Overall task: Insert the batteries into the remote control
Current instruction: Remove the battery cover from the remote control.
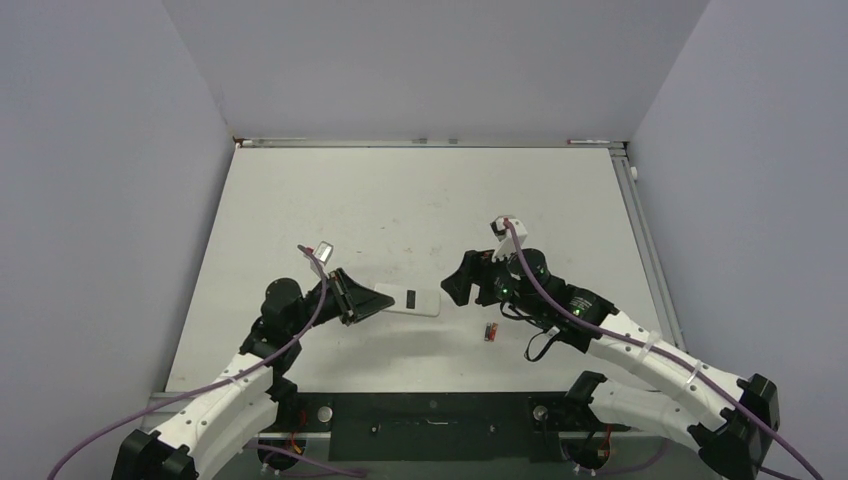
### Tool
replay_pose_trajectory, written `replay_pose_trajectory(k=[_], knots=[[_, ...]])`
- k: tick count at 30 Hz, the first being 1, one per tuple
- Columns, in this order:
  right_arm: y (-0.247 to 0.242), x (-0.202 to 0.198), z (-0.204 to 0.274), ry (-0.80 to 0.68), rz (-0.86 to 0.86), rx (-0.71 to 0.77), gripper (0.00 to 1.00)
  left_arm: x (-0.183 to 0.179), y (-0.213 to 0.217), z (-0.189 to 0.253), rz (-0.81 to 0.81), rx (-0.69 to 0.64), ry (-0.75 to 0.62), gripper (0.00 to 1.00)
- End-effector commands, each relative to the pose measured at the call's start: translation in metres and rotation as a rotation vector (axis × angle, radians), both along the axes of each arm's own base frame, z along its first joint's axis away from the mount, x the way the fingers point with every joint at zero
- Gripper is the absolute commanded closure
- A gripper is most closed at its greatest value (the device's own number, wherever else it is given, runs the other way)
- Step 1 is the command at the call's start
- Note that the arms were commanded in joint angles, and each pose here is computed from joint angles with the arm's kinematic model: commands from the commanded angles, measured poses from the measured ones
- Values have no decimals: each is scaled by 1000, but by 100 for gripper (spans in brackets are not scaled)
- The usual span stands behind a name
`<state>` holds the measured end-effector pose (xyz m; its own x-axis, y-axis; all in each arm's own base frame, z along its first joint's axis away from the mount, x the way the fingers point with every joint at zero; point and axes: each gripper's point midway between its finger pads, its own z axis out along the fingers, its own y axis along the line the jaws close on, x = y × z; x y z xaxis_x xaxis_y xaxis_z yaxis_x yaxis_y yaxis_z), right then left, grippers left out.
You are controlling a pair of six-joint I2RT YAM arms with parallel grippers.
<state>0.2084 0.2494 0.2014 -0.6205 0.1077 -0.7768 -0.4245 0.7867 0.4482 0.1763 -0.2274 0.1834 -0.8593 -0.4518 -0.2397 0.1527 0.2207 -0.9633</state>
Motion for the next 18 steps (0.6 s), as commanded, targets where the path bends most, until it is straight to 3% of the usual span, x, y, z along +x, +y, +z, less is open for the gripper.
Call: replay_pose_trajectory(k=[1, 18], knots=[[17, -11, 15, 56, 99, 196, 28, 4, -1, 33, -5, -133, -94, 100], [33, -24, 24, 123, 207, 478, 33, -3, 0, 41, -36, -214, -101, 100]])
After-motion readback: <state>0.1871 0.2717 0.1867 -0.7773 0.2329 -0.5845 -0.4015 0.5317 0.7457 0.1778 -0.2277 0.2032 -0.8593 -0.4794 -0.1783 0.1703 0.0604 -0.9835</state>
